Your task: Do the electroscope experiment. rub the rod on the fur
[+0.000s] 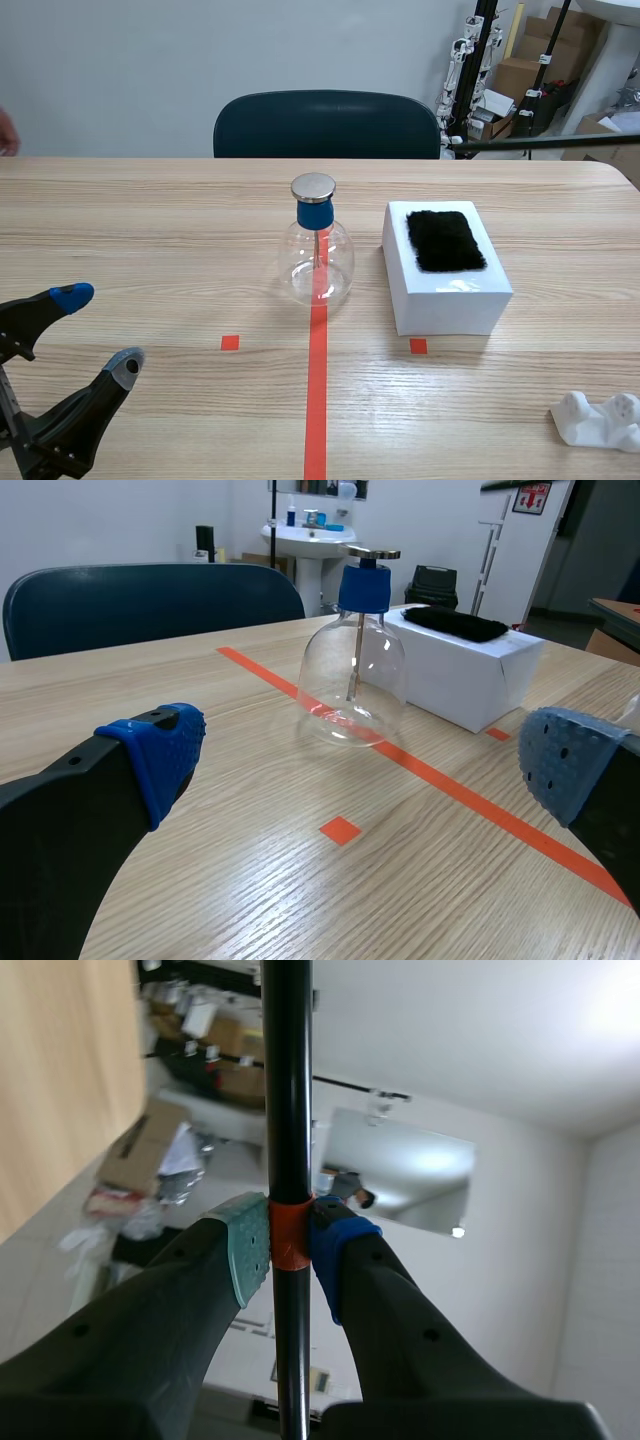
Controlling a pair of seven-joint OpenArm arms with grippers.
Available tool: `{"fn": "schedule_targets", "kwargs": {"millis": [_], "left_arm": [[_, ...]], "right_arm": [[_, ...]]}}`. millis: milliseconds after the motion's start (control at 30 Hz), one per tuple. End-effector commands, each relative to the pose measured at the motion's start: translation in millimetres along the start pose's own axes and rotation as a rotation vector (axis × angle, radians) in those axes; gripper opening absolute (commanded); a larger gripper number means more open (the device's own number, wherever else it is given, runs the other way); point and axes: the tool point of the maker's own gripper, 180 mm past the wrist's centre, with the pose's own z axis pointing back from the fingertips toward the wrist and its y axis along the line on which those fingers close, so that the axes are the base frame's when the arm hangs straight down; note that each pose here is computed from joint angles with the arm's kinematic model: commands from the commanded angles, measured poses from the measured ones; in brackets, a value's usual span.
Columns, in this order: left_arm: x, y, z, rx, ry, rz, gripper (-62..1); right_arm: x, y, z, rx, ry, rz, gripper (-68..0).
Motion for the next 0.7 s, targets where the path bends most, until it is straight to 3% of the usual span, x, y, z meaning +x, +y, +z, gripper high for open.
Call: {"fn": "schedule_targets", "kwargs": {"millis": [0, 233, 367, 567, 667], "left_arm": [[8.5, 4.2, -0.9, 0.005, -0.032, -0.008, 1.4], [8.5, 4.2, -0.9, 0.005, -0.032, -0.008, 1.4], [8.5, 4.2, -0.9, 0.005, -0.032, -0.008, 1.4], [8.5, 4.2, -0.9, 0.005, -0.032, -0.008, 1.4], [8.4, 4.1, -0.8, 0.005, -0.032, -0.008, 1.4]], "right_arm": [[11.8, -10.7, 8.9, -0.055, -0.025, -0.022, -67.6], [57.8, -26.1, 60.1, -0.212, -0.142, -0.104, -67.6], [83.5, -20.1, 80.1, -0.2, -0.206, -0.166, -67.6], [119.2, -22.3, 89.2, -0.198, -0.24, -0.288, -67.6], [137.0, -18.4, 91.9, -0.18, -0.267, -0.319, -67.6]]}}
